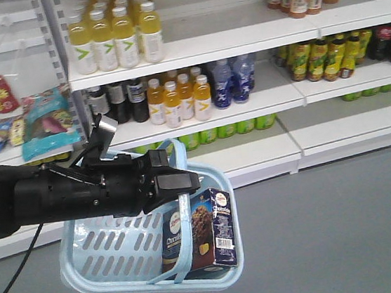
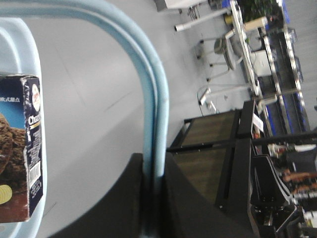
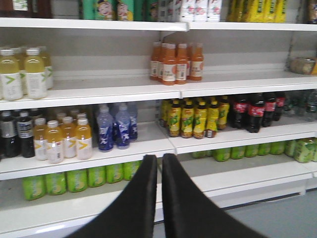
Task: Left arm holds basket, right arm returns cookies
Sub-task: 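Hold the basket in the left gripper while turning past the fruit counters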
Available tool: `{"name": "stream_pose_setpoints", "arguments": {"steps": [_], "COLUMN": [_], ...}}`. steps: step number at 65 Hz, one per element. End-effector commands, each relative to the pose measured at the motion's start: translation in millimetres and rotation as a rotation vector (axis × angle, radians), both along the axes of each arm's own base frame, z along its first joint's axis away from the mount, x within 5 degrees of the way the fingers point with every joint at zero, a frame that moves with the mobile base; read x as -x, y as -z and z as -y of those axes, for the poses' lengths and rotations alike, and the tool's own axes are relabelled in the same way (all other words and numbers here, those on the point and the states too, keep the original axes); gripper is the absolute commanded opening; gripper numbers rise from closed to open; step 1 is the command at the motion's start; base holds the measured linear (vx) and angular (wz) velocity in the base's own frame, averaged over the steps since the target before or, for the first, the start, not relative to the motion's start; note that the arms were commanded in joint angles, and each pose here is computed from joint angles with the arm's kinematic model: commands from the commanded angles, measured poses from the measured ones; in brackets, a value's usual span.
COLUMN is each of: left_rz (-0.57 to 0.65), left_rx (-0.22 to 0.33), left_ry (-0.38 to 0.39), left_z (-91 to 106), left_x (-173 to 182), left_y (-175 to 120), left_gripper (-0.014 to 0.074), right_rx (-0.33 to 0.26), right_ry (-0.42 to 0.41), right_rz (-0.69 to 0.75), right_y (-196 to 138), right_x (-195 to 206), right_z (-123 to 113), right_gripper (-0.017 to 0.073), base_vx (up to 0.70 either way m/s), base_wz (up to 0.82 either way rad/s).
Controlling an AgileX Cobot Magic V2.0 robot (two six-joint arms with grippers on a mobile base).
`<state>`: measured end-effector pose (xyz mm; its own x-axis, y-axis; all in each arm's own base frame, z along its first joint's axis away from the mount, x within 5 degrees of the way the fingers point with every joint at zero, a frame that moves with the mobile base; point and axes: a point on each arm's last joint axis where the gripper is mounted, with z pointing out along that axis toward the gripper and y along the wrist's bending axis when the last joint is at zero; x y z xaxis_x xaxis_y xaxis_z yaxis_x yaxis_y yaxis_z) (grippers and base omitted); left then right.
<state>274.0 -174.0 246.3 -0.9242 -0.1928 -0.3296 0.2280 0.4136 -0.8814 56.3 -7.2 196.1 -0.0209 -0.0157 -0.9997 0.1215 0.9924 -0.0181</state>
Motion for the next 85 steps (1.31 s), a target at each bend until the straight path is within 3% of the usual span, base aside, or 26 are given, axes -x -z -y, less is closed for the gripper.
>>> {"name": "stream_pose_setpoints", "arguments": {"steps": [1,85], "left_rz": [0.051,0.051], "left_rx": [0.146,0.142], "left_ry": [0.003,-0.002], "left_z": [3.4,3.2], "left_x": [4.2,3.7], "left_y": [-33.1,-32.8], "left_gripper": [-0.0003,-0.0003], "right_rx": [0.025,0.025], "right_ry": [-0.003,-0.003], "right_rz": [0.068,0.068], "right_y": [-1.6,-1.6], "right_x": [0.3,0.3], "right_z": [-0.5,-0.5], "right_gripper": [-0.0006,-0.0006], "base_vx": [0.31,0.23], "base_wz": [-0.62,-0.80]}}
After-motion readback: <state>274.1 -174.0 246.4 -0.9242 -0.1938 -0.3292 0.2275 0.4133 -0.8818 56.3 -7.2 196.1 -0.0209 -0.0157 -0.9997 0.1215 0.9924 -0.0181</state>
